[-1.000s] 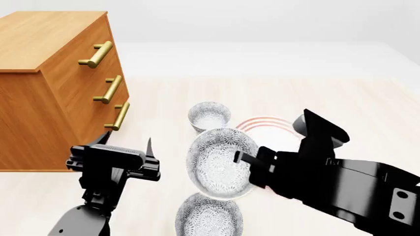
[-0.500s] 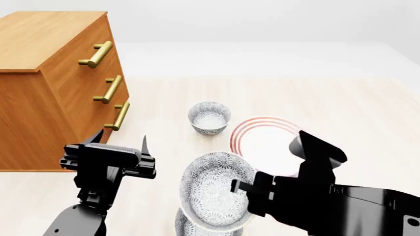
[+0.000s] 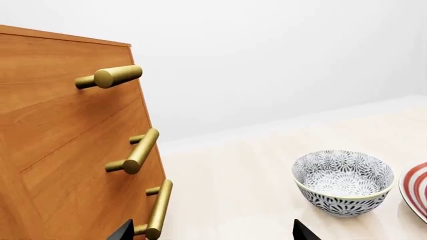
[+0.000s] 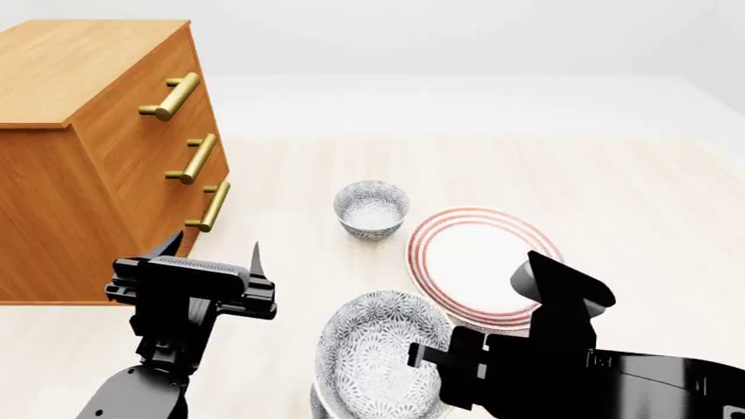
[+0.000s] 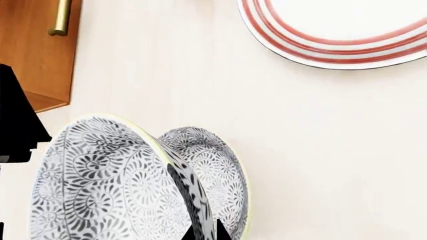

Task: Stack the bowl in the middle on the bowl at the back.

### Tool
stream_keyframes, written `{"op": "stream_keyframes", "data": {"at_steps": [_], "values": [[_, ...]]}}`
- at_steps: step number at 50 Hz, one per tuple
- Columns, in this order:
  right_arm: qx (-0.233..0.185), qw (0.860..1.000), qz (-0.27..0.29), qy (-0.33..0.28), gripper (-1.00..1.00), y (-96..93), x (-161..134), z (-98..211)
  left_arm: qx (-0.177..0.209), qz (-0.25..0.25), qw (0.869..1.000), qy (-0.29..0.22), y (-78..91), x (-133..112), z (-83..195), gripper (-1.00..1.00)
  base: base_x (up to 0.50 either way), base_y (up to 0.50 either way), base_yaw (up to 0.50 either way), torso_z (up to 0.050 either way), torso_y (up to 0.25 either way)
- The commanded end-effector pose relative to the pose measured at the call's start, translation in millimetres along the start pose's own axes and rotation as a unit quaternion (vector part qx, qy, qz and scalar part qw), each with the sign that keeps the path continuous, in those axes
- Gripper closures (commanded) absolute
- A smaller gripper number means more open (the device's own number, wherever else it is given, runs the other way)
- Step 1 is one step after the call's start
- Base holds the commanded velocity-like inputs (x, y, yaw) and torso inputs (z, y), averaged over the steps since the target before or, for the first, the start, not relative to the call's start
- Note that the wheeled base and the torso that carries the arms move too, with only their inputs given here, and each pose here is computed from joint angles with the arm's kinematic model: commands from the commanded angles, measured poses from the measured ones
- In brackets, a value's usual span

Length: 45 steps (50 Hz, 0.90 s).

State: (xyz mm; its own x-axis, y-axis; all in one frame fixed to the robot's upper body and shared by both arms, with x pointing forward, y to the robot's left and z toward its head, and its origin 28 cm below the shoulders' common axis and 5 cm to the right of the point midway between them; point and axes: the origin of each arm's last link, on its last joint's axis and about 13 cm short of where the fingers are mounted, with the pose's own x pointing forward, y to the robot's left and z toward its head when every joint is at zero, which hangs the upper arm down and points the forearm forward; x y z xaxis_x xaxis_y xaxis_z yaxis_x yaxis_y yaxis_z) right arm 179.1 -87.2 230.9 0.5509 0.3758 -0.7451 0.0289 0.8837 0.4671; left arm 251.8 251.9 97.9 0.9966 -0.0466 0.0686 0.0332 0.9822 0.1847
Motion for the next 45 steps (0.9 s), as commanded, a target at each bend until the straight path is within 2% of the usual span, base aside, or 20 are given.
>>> {"op": "stream_keyframes", "data": {"at_steps": [1,34,45], "values": [[0.001,1.000,0.003,0.002,1.00,-0.6,-1.2,-2.4,-0.001,0.000,1.000,0.000,-0.1,-0.9,-0.3,-1.00,0.00,0.00,0.00,0.000,0.000],[-0.001,1.000,0.004,0.023,1.00,-3.4,19.7,-3.1,0.003,0.009,1.000,0.003,4.1,-1.8,-2.6,-1.00,0.00,0.00,0.00,0.000,0.000],[-0.006,1.000,0.010,0.025,1.00,1.3,29.1,1.3,0.003,0.014,1.000,0.004,6.6,-1.3,-3.1,-1.00,0.00,0.00,0.00,0.000,0.000]]}}
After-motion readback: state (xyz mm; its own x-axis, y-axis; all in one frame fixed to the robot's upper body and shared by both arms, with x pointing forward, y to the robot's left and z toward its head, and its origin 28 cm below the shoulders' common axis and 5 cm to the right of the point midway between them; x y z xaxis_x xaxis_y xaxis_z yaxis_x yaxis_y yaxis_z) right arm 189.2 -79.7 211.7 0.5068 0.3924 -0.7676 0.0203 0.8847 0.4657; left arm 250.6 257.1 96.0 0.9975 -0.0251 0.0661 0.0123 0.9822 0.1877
